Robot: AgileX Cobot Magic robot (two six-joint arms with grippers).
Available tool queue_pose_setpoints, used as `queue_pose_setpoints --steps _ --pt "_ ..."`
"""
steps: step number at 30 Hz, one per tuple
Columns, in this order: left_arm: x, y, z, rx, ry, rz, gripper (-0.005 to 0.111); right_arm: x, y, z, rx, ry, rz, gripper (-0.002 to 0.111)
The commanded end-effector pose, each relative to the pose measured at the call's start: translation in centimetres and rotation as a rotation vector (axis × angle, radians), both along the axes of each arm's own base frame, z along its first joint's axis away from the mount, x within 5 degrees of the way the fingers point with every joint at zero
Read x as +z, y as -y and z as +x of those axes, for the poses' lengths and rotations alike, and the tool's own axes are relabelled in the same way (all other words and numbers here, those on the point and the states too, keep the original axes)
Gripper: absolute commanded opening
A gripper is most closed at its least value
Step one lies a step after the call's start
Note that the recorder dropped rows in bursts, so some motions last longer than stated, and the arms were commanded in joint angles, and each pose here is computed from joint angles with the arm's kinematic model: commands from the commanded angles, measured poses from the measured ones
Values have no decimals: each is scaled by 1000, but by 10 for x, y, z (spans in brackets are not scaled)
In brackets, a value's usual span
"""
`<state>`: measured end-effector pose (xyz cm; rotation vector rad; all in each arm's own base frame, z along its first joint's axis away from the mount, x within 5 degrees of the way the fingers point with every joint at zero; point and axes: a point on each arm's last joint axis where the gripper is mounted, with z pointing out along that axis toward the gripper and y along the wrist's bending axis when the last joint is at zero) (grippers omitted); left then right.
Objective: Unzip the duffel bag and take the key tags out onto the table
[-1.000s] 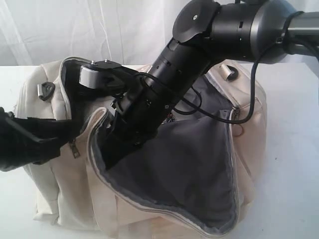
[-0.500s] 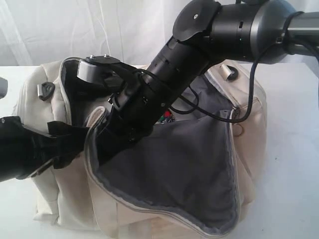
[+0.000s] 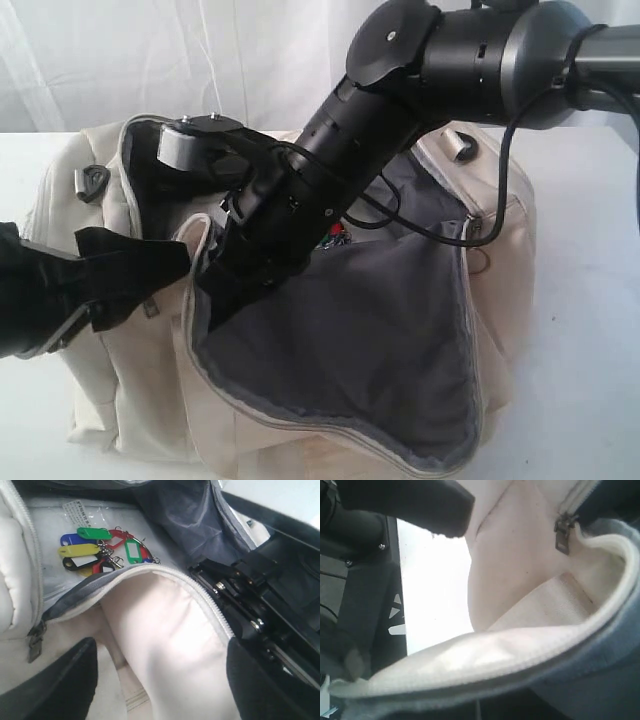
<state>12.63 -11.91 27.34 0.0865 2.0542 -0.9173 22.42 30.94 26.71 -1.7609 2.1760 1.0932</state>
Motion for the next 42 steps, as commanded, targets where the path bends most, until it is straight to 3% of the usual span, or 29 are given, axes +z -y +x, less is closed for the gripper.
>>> queue_pose_setpoints --steps 1,8,13,19,29,36,42 --pt "2 -1 -3 12 -31 -26 74 0 0 1 -2 16 -3 0" --pt "5 11 -13 -105 33 -8 74 0 -2 5 -97 2 -7 0" --pt "-6 4 -13 -76 -20 125 74 1 -3 5 -110 -11 -1 0" --pt "-2 7 -13 -93 15 87 74 3 -5 4 -121 -40 25 0" --pt "-19 15 -4 -106 -20 199 65 3 -4 2 -106 -56 16 0" --pt "-20 15 -4 -104 -25 205 33 1 -2 3 -88 -32 -15 0" --pt "-22 13 -4 -92 -47 224 0 -11 12 11 -101 86 -199 0"
